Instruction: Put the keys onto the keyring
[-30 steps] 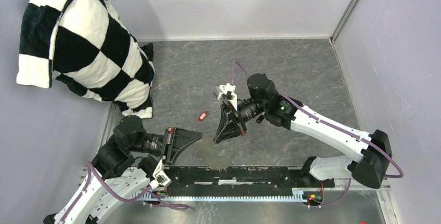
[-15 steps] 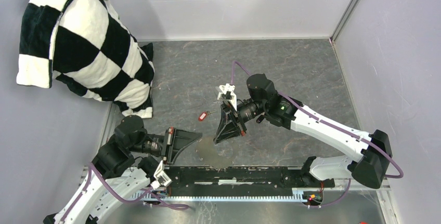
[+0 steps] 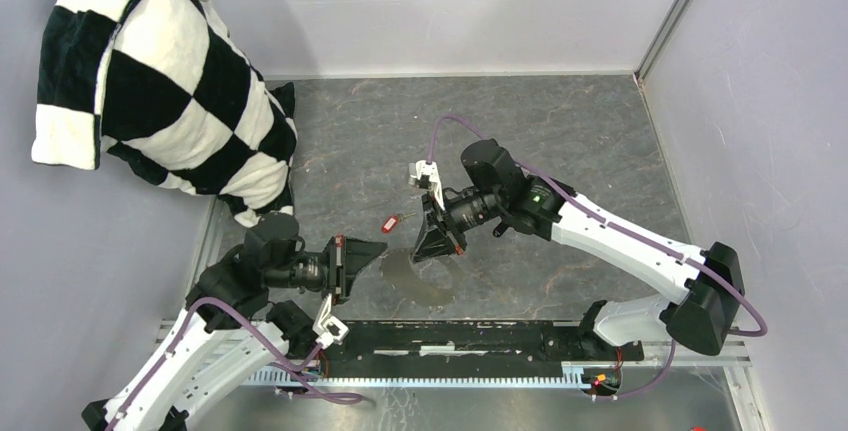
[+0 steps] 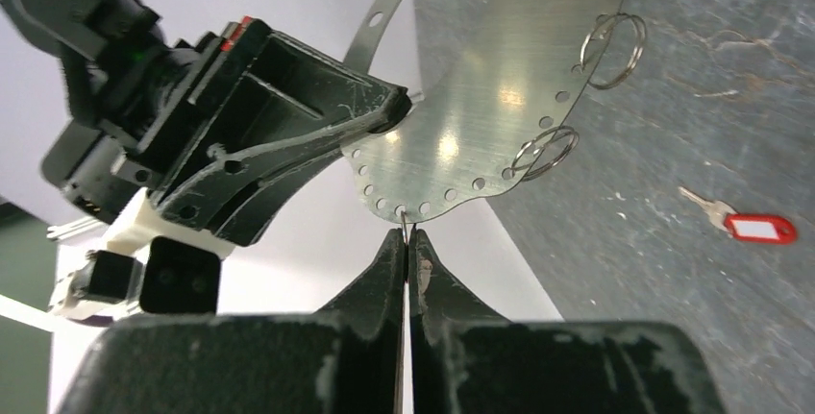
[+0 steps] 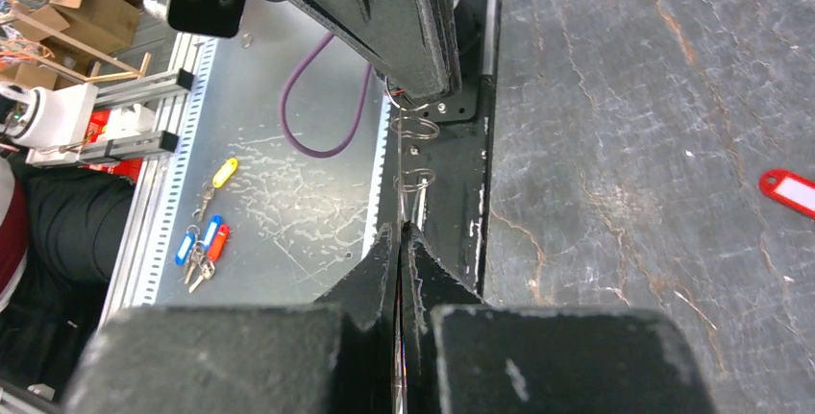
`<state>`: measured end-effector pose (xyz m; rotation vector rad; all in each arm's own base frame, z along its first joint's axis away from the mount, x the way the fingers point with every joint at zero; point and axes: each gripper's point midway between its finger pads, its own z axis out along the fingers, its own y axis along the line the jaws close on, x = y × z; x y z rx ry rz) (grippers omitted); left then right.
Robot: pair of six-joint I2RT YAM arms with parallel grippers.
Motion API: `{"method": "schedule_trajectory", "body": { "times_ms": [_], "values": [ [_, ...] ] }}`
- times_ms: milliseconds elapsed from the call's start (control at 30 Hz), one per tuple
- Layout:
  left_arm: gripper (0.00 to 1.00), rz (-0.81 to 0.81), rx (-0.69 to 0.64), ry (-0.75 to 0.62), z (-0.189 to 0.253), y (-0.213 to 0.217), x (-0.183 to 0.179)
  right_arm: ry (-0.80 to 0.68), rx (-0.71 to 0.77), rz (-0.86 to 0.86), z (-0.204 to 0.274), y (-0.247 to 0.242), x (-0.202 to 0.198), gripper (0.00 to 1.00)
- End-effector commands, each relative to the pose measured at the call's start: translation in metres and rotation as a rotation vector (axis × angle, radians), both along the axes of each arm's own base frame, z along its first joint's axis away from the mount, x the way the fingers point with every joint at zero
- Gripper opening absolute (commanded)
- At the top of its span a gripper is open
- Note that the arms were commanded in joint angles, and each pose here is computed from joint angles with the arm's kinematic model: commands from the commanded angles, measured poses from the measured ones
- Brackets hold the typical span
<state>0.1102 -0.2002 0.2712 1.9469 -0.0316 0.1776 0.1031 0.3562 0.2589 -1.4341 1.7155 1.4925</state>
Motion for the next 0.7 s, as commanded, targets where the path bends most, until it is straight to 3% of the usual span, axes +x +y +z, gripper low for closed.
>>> {"method": "schedule_trajectory", "body": {
  "times_ms": [0,233,400,667],
  "values": [
    [0.02,0.018,0.112,-0.048,-0.011,0.011,0.003,-0.07,0.013,-0.056,0.016,0.004,0.017,0.0],
    [0.07,0.04,0.164,0.041,-0.018,0.016,0.001,-0.065,0.016,-0.07,0.012,0.008,0.022,0.0],
    [0.4,0.093,0.147,0.192,-0.011,0.017,0.0,-0.07,0.023,-0.043,0.009,0.005,0.016,0.0],
    [0.6,0.104,0.084,0.307,-0.002,0.012,-0.006,-0.077,0.058,0.029,0.015,0.0,0.004,0.01]
  ]
}}
